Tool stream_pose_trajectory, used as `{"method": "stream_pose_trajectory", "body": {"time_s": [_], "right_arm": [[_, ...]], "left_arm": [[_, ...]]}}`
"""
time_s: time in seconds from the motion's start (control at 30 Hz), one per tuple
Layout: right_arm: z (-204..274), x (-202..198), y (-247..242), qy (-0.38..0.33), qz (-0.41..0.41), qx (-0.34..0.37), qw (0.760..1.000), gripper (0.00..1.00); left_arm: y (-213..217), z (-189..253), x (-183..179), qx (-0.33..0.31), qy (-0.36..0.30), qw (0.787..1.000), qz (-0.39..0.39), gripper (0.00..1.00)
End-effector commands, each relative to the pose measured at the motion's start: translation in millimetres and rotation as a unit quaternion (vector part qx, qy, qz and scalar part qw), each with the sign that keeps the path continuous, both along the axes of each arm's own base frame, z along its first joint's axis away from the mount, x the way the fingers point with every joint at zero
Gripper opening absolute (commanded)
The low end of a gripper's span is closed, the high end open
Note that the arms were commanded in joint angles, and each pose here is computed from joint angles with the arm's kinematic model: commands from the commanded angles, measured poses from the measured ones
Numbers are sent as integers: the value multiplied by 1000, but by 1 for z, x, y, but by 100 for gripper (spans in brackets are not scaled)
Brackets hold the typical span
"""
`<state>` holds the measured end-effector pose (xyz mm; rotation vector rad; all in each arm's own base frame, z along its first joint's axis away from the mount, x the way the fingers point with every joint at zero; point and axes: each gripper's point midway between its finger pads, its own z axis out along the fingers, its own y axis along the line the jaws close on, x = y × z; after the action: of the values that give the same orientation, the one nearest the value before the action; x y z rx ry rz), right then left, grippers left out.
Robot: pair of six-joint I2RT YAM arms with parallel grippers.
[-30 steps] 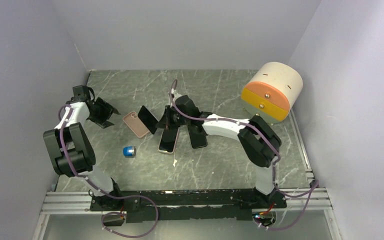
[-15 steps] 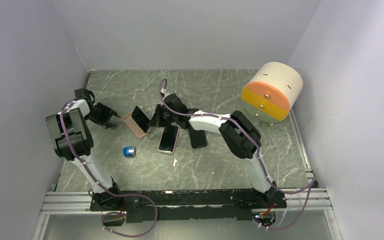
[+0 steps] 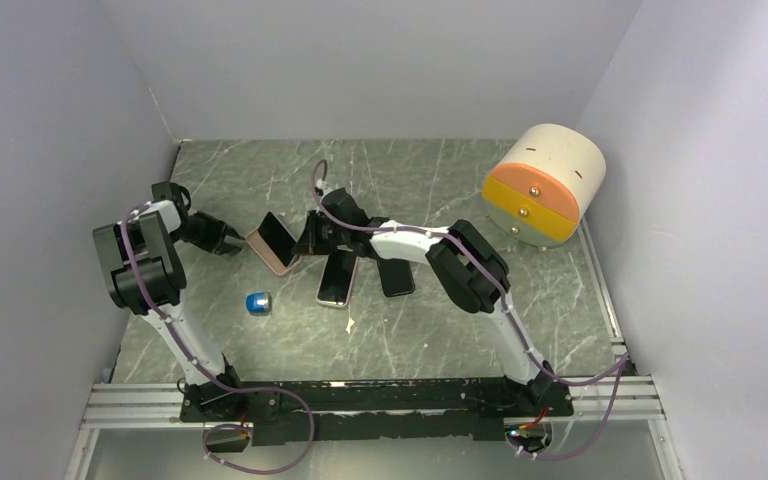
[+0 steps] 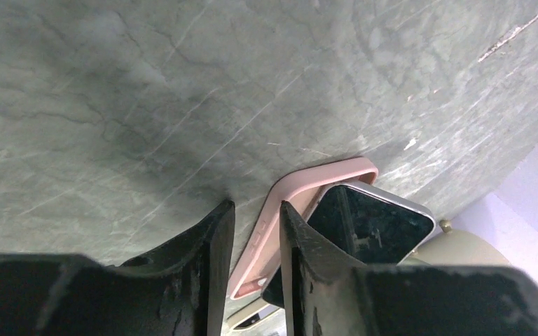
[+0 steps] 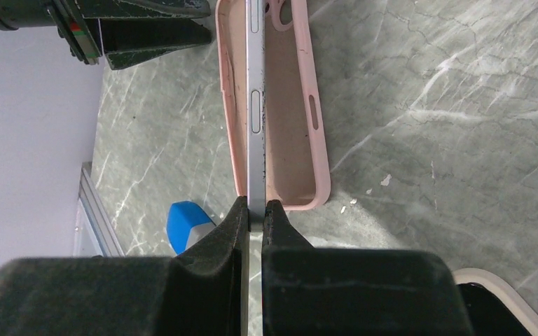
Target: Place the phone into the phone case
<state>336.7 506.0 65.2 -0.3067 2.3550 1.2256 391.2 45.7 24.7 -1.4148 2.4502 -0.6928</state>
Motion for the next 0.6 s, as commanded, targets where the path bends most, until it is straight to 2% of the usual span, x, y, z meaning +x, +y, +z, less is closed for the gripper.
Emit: {"method": "stream_pose_trajectory", "body": {"time_s": [0.0,0.2,0.57], "right_arm": [[15,1,14,-18,23,24,999,0],[3,-8,15,-13,49,25,998,0],[-9,-15,23,-9,87,13,996,0]], "left_arm": [[-4,3,8,-20,-12,1000,-1,34],[-4,5,10,-25,-18,1000,-3,28],[-9,5,11,-39,-21,999,-4,28]]}}
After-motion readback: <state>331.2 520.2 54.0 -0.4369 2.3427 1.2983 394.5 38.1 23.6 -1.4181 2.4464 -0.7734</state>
